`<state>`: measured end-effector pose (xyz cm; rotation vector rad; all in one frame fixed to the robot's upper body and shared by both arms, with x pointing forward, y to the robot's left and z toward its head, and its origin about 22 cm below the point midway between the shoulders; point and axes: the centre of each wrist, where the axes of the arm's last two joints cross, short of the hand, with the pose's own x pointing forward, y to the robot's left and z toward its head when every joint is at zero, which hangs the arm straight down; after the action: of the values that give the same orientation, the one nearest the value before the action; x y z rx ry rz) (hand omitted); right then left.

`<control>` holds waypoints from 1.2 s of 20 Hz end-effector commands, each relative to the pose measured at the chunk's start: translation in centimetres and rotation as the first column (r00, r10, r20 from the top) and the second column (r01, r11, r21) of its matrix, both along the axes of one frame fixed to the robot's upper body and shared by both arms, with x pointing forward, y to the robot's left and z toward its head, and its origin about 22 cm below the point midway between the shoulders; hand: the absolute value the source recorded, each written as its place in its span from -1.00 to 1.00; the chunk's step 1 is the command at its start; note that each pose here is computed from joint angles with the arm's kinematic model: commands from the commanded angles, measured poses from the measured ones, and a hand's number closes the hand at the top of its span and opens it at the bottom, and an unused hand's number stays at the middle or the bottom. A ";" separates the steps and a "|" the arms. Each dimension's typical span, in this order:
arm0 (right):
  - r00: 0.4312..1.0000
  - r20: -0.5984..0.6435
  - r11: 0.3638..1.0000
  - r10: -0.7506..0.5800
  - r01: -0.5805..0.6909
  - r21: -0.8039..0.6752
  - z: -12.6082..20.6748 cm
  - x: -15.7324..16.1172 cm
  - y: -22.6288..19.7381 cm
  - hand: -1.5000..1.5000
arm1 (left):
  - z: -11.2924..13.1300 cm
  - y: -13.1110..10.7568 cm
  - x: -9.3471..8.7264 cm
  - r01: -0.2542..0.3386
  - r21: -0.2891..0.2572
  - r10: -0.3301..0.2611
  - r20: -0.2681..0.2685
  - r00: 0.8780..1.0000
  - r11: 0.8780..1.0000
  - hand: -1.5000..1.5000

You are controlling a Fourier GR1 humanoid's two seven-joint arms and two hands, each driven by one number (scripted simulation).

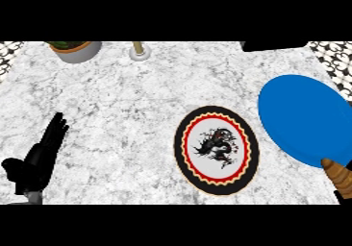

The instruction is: Pick the croissant from the plate and place it in the plate

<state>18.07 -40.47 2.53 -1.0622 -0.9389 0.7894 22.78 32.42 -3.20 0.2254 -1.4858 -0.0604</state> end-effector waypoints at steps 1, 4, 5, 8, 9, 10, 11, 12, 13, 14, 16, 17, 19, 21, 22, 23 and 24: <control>0.988 0.151 1.000 0.021 -0.017 -0.025 3.1 -3.3 -7.1 1.00 | 0.2 0.9 -0.2 -0.013 -0.009 0.013 -0.005 1.000 1.000 0.00; 0.977 0.207 0.998 0.055 -0.050 -0.028 5.3 -6.3 -11.8 1.00 | -0.4 -0.6 -0.2 0.015 -0.010 -0.014 0.015 1.000 1.000 0.00; 0.968 0.246 0.999 0.052 -0.049 -0.017 6.4 -6.8 -13.3 1.00 | 0.0 0.2 0.4 -0.004 0.008 0.004 0.004 1.000 1.000 0.00; 0.939 0.338 0.998 0.068 -0.064 -0.023 8.4 -9.6 -16.5 1.00 | -0.1 -2.1 0.6 0.063 0.008 -0.063 0.022 0.998 0.998 0.00; 0.931 0.357 0.997 0.076 -0.066 -0.039 7.9 -11.0 -16.8 1.00 | 0.9 -1.3 2.1 0.042 -0.003 -0.042 0.017 0.999 0.999 0.00; 0.912 0.404 0.998 0.069 -0.061 -0.032 8.1 -12.3 -17.3 1.00 | 0.2 -0.7 1.1 0.059 0.004 -0.060 0.019 0.998 0.998 0.00; 0.883 0.464 0.998 0.064 -0.066 -0.013 10.0 -10.9 -18.1 1.00 | 0.6 -2.3 2.2 0.060 -0.001 -0.060 0.016 0.998 0.998 0.00; 0.868 0.493 0.998 0.062 -0.055 -0.028 8.6 -12.6 -18.0 1.00 | -0.4 -1.9 0.1 0.066 0.015 -0.066 0.009 0.998 0.998 0.00; 0.857 0.512 0.998 0.064 -0.048 -0.043 9.1 -12.1 -18.2 1.00 | 1.1 -1.2 0.5 0.090 0.015 -0.090 0.011 0.996 0.996 0.00; 0.846 0.527 0.996 0.083 -0.060 -0.059 10.7 -13.4 -19.2 1.00 | 2.6 -1.0 1.5 0.089 0.011 -0.089 0.022 0.996 0.996 0.00; 0.831 0.551 0.997 0.078 -0.066 -0.041 11.6 -11.0 -18.6 1.00 | 2.6 -0.6 3.4 0.076 -0.002 -0.076 0.014 0.997 0.997 0.00; 0.831 0.549 0.996 0.086 -0.076 -0.041 10.0 -11.0 -17.9 1.00 | 0.9 0.0 1.5 0.079 0.016 -0.079 0.007 0.997 0.997 0.00; 0.829 0.551 0.993 0.096 -0.117 0.003 11.0 -10.8 -18.1 1.00 | 0.1 -1.2 1.4 0.096 0.006 -0.096 0.014 0.995 0.995 0.00; 0.826 0.556 0.993 0.089 -0.117 0.014 12.9 -8.8 -17.1 1.00 | -0.2 -2.7 1.9 0.107 0.001 -0.107 0.012 0.994 0.994 0.00; 0.828 0.553 0.993 0.092 -0.120 0.013 12.6 -9.9 -16.4 1.00 | 0.8 -2.1 2.4 0.086 0.009 -0.086 0.009 0.996 0.996 0.00; 0.835 0.541 0.992 0.100 -0.128 0.014 13.8 -8.5 -16.1 1.00 | 1.3 -1.5 3.6 0.100 0.001 -0.100 0.025 0.995 0.995 0.00; 0.832 0.546 0.991 0.101 -0.130 0.016 12.2 -7.1 -14.2 1.00 | 2.2 -4.2 2.9 0.094 0.010 -0.094 0.030 0.995 0.996 0.00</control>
<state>8.82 -56.96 14.40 -1.2368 -1.4965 0.5546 25.26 30.24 -2.04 0.1627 -1.5155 -0.1372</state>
